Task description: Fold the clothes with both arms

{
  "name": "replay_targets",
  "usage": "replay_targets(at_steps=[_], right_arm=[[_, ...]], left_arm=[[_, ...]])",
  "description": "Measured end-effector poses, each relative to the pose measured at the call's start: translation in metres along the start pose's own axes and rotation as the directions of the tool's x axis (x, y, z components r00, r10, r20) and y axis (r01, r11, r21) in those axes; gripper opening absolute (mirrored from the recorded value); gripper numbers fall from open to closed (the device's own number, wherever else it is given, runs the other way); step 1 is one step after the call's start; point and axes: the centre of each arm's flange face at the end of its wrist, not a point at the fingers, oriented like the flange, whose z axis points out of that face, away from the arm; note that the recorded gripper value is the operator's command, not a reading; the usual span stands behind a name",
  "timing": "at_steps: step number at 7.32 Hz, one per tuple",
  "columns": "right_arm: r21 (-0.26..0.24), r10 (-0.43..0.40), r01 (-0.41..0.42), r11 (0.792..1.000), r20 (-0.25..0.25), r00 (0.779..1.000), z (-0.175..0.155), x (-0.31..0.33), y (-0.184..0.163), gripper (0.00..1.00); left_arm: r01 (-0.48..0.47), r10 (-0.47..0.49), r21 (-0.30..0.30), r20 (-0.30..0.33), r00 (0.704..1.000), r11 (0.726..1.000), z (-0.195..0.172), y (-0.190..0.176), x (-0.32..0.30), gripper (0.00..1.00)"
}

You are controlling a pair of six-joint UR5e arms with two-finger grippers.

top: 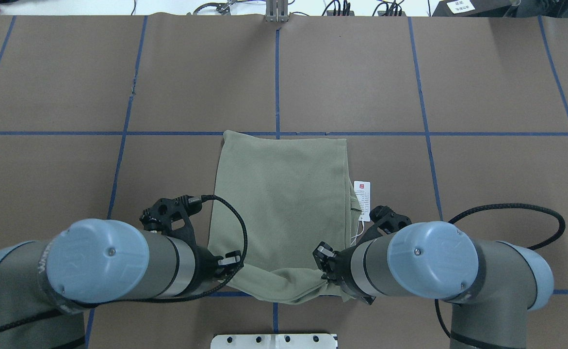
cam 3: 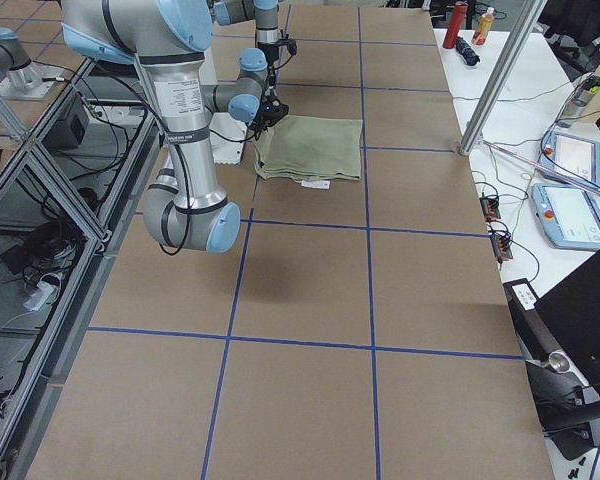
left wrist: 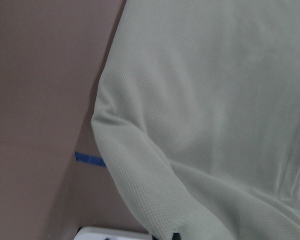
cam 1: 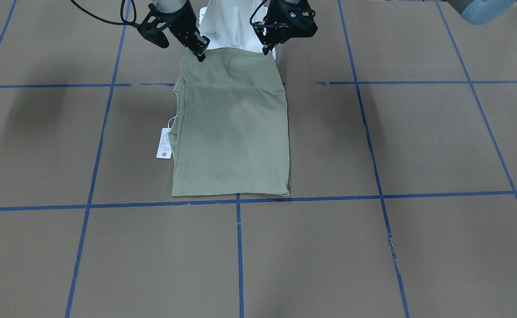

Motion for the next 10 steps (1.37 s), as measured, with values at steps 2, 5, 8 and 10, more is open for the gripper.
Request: replay_targets(at_steps=[2, 5, 8, 10], right_arm=[[0.070, 0.015, -0.017, 0.997, 0.037, 0.999, 0.005, -0.044, -0.037, 0.00], [0.166, 0.048, -0.057, 0.984, 0.057, 0.997, 0.030, -0.089, -0.107, 0.00], [0.200, 0.078, -0.095, 0.975, 0.090, 0.993, 0.070, -0.132, -0.159, 0.00], [0.197, 0.092, -0.106, 0.975, 0.079, 0.993, 0.075, -0.141, -0.174, 0.00]], left_arm=[[-0.021, 0.022, 0.074, -0.007, 1.000, 0.997, 0.003, -0.048, 0.008, 0.00], [-0.014, 0.021, 0.142, -0.051, 0.998, 0.990, 0.043, -0.108, 0.019, 0.00], [-0.019, 0.035, 0.198, -0.076, 0.997, 0.980, 0.073, -0.162, 0.013, 0.00], [-0.018, 0.036, 0.216, -0.078, 0.996, 0.976, 0.075, -0.178, 0.020, 0.00]])
